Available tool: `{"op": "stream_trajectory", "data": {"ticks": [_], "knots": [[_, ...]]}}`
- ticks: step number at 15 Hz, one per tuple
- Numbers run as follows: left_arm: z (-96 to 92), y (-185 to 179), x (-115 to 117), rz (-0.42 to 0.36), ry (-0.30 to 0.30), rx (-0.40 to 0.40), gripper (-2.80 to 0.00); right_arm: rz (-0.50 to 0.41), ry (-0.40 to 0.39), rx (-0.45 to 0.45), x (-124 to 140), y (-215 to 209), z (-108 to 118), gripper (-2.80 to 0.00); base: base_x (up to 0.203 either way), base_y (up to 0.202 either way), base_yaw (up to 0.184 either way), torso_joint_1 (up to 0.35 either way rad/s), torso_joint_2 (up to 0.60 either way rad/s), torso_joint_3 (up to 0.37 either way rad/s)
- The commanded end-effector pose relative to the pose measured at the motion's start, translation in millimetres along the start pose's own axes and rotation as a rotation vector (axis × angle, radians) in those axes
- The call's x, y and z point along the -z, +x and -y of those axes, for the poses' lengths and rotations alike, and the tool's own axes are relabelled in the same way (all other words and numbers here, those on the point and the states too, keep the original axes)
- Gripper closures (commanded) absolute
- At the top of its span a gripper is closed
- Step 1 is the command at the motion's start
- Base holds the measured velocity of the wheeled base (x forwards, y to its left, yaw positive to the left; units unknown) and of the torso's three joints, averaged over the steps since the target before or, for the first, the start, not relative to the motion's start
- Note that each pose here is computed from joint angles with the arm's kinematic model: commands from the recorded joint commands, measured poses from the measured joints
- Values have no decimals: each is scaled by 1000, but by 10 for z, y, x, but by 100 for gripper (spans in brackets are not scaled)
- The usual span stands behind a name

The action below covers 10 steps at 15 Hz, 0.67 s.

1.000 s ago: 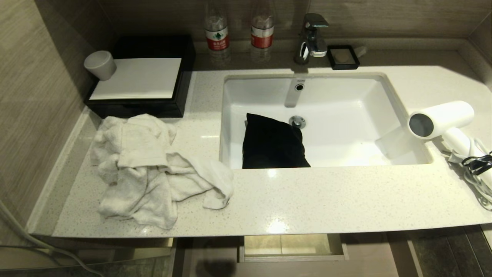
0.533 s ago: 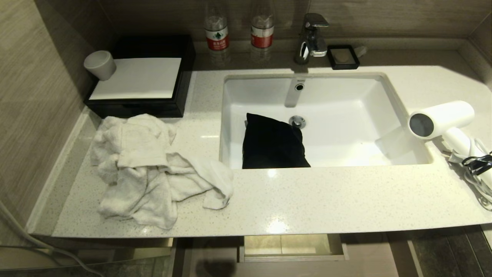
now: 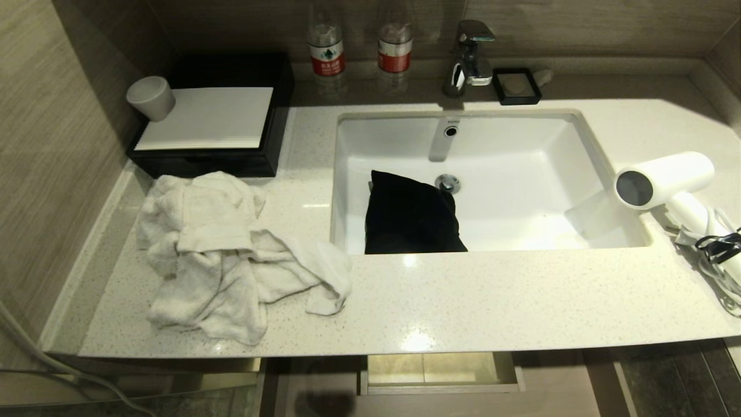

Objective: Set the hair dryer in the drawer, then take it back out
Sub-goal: Pick up the hairdryer

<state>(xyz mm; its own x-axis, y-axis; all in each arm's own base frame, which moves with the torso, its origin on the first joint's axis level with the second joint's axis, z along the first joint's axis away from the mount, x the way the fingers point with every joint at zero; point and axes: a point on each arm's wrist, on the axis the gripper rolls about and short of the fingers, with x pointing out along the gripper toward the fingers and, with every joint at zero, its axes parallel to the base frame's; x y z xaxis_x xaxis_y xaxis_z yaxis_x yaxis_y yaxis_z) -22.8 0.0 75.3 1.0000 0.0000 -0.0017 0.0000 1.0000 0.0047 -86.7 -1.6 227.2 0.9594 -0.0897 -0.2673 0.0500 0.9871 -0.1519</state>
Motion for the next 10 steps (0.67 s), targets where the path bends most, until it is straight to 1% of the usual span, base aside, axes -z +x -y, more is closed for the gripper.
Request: {"op": "stream_trajectory", "data": {"ticks": [1,3,5,6,7,9,10], "knots": [[0,1,4,-1,0,0,0,-110,-28,42,-305,224,34,0,0,0,0,0,0,0],[0,1,4,-1,0,0,0,-150,-40,67,-430,327,48,0,0,0,0,0,0,0],[0,1,4,-1,0,0,0,-185,-50,114,-558,386,72,0,0,0,0,0,0,0],[0,1,4,-1,0,0,0,-186,-50,116,-559,386,72,0,0,0,0,0,0,0],[0,1,4,-1,0,0,0,-196,-54,146,-598,422,82,0,0,0,0,0,0,0],[0,0,0,0,0,0,0,-298,-83,265,-743,698,108,0,0,0,0,0,0,0],[0,1,4,-1,0,0,0,-335,-92,306,-799,815,115,0,0,0,0,0,0,0]]}}
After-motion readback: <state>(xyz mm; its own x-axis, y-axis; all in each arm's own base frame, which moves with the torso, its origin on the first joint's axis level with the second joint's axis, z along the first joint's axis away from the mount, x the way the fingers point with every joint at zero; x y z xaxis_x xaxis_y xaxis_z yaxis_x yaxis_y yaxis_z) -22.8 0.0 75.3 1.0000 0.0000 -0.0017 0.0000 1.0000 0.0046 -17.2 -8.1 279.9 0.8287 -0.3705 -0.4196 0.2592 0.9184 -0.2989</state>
